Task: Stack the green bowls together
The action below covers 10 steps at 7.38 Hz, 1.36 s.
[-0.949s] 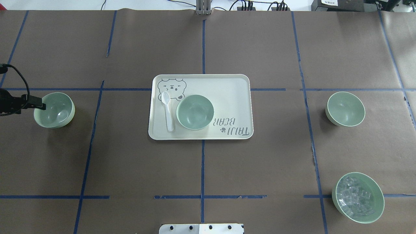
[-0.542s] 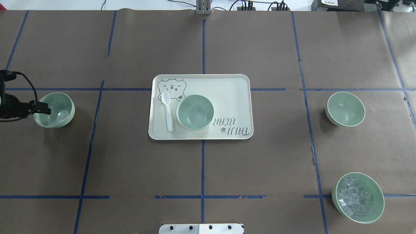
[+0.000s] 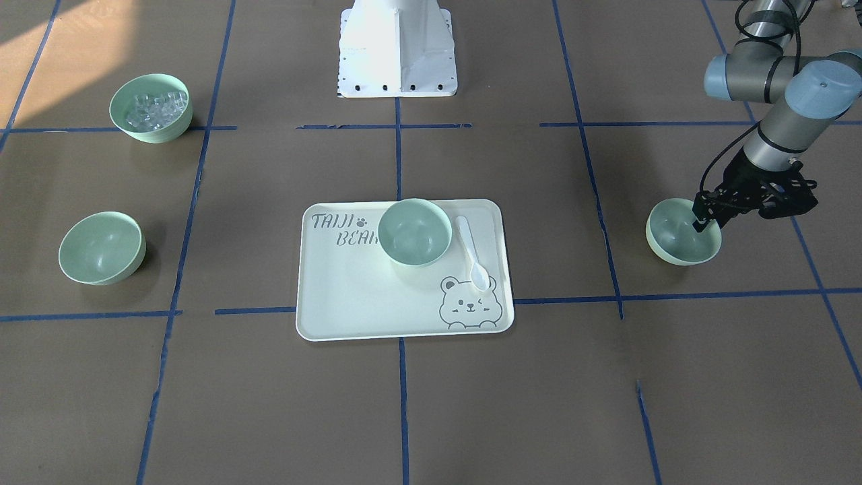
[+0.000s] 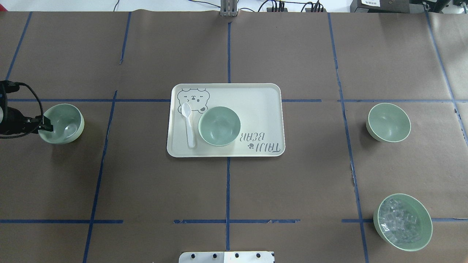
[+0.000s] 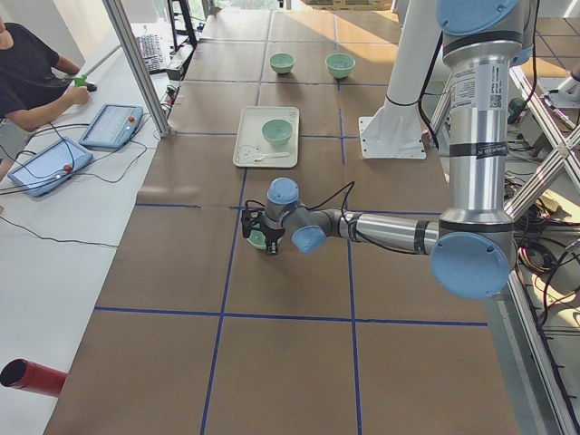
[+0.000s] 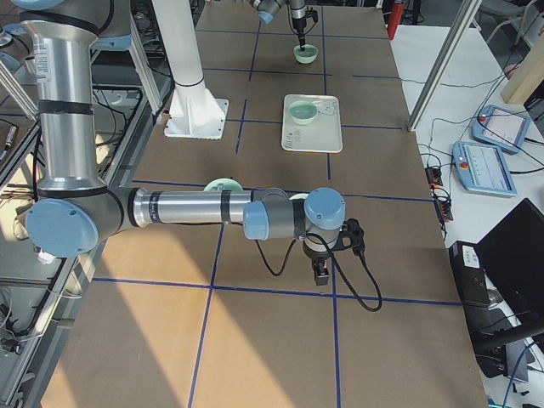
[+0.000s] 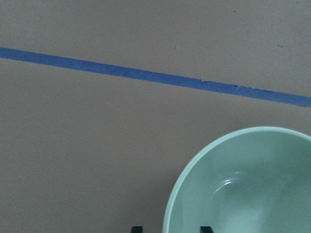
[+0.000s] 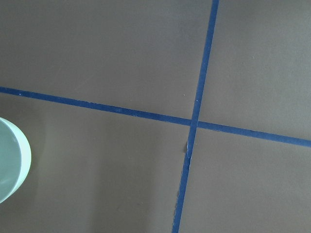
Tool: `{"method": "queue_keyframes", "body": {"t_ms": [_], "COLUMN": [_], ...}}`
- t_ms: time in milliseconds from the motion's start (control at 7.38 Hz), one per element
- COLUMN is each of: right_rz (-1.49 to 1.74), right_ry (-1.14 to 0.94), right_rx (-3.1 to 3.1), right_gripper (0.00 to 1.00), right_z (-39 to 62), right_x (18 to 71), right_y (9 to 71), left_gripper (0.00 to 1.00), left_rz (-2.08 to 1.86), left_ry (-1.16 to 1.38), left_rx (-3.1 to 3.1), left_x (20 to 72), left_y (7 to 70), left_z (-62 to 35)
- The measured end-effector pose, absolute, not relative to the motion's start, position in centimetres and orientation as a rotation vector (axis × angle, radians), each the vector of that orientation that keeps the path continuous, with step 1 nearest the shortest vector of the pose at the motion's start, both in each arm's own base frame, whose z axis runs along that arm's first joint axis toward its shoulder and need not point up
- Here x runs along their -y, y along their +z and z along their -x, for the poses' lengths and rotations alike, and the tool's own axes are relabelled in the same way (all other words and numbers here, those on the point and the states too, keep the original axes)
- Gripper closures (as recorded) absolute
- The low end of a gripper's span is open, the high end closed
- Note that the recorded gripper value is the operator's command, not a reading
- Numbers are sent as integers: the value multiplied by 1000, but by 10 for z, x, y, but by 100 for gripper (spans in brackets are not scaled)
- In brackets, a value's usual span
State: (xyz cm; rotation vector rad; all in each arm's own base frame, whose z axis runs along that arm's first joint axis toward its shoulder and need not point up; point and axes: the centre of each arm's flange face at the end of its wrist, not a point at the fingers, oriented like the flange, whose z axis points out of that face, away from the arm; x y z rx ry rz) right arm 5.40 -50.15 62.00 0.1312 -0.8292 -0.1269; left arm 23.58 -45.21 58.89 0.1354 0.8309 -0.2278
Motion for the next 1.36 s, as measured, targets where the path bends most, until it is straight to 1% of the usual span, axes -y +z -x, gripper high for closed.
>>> {"method": "queue_keyframes", "body": {"t_ms": [136,271,542,949,1085,1356], "right_rz": [-132,-132,-146,-186,-159,-115], "right_ry": [-127,-127,-136,-171,-153,-45], "right_rx": [829,830,850,855,865,886], "right_gripper": [0,0,0,0,0,0], "right_z": [-54,-54,-52,-40,-18,38], "right_x": [502,502,503,507,511,516], "right_y": [620,619,611,581,576,567], "left_gripper": [93,100,100,100,100,100], "left_rz": [-134,-132,-118,-49,-25,6], "left_ry": [-229,-238,-273,-254,-264,-299], "left_rx": [-829,-830,-848,-921,-934,-927], "left_x": [452,452,452,449,455,476], "left_y": [590,589,582,545,526,468], "left_z": [-236,-236,-237,-231,-225,-230]}}
